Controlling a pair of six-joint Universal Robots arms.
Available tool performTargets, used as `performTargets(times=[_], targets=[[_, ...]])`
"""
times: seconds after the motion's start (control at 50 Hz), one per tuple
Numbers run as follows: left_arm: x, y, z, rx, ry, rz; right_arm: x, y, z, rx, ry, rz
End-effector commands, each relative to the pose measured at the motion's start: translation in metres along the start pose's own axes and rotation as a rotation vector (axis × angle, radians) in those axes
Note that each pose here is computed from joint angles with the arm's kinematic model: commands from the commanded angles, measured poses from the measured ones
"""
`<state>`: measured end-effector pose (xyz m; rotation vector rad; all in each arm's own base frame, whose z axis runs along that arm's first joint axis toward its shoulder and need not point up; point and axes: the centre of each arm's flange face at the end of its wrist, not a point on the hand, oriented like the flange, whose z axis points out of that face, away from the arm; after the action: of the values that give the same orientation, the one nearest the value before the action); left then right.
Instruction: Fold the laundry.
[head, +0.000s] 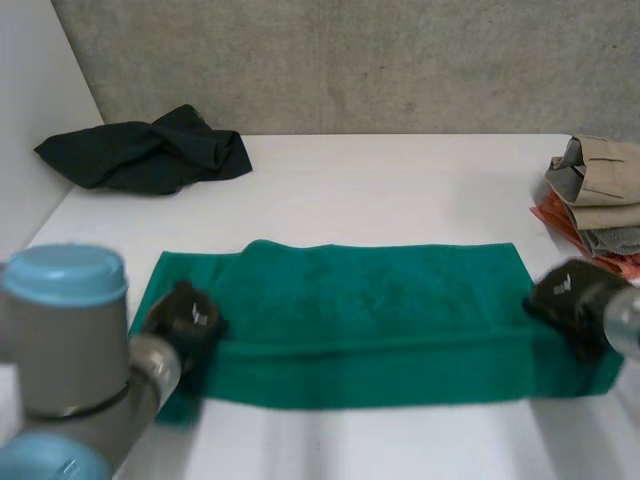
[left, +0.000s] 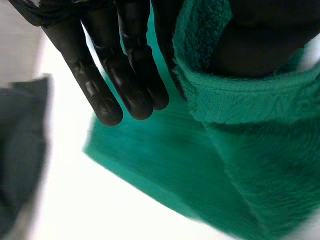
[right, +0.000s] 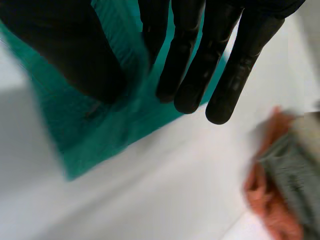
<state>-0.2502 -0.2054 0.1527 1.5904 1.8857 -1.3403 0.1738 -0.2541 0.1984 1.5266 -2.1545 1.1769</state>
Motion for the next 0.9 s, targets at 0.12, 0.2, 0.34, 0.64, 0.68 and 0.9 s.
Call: performTargets(times=[0.12, 0.2, 0.34, 0.64, 0.68, 0.9], targets=[[-0.159, -0.098, 0.066, 0.404, -0.709, -0.022, 0.134, -0.106, 0.014, 0.493, 0.634, 0.219], [-0.212, -0.119, 0.050, 0.552, -0.919, -0.009, 0.175, -0.135, -0.015, 0.712, 0.852, 0.261], [-0.232, -0.134, 0.003, 0.702, -0.984, -0.059, 0.189, -0.146, -0.049, 0.824, 0.958, 0.272], [-0.095, -0.045, 0.030, 0.450, -0.504, -0.171, 0.055, -0.059, 0.028, 0.419, 0.378, 0.304], [-0.065, -0.026, 0.043, 0.380, -0.412, -0.173, 0.039, -0.049, 0.034, 0.383, 0.325, 0.309], [0.003, 0.010, 0.072, 0.255, -0.200, -0.165, 0.003, -0.008, 0.065, 0.231, 0.196, 0.349]])
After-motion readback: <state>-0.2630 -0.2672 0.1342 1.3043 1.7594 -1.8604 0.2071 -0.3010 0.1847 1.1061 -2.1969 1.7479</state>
